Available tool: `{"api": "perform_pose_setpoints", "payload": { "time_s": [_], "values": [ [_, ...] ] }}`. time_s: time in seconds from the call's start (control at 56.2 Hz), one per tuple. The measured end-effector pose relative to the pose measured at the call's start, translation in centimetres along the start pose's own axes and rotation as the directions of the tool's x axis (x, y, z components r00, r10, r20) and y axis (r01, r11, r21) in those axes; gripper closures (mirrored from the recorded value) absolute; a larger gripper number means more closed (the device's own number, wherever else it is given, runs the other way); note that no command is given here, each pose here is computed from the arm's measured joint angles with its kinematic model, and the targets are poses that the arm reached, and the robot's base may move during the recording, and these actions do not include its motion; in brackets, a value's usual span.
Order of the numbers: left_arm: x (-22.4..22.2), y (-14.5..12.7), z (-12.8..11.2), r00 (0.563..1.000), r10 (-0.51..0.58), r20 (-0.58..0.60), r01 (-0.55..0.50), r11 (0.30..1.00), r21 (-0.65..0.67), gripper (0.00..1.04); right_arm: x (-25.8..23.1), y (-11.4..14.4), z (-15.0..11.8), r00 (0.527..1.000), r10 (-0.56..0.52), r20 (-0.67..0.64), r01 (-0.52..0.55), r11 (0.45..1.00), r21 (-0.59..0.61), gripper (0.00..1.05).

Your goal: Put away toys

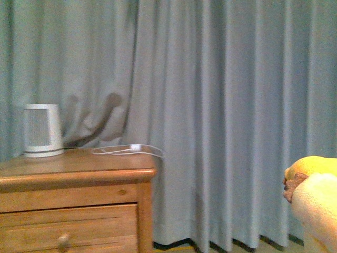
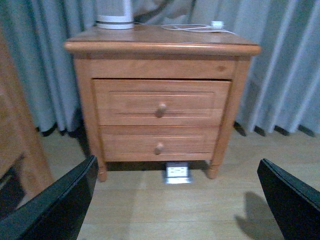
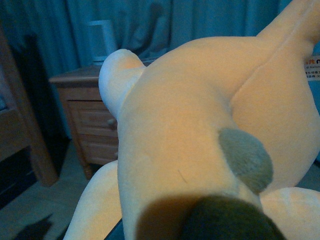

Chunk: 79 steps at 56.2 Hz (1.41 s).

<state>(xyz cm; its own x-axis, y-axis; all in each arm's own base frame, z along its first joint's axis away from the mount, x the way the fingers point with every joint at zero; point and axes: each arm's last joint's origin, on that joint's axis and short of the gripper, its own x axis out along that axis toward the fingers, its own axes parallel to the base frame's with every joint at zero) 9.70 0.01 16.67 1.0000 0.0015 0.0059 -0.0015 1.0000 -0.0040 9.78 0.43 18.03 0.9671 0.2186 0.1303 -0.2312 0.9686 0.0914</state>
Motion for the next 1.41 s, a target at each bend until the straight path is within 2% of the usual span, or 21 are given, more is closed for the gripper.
{"api": "perform_pose_setpoints", "payload": {
  "time_s": [1.406],
  "values": [
    [0.0,-0.01,-0.01,1.0,-0.001,-0.001,0.001,1.0,0.0,0.06,0.0,-0.02,0.01,1.0,-0.008,0.001,0.008,1.0,-0.001,0.87]
  ]
}}
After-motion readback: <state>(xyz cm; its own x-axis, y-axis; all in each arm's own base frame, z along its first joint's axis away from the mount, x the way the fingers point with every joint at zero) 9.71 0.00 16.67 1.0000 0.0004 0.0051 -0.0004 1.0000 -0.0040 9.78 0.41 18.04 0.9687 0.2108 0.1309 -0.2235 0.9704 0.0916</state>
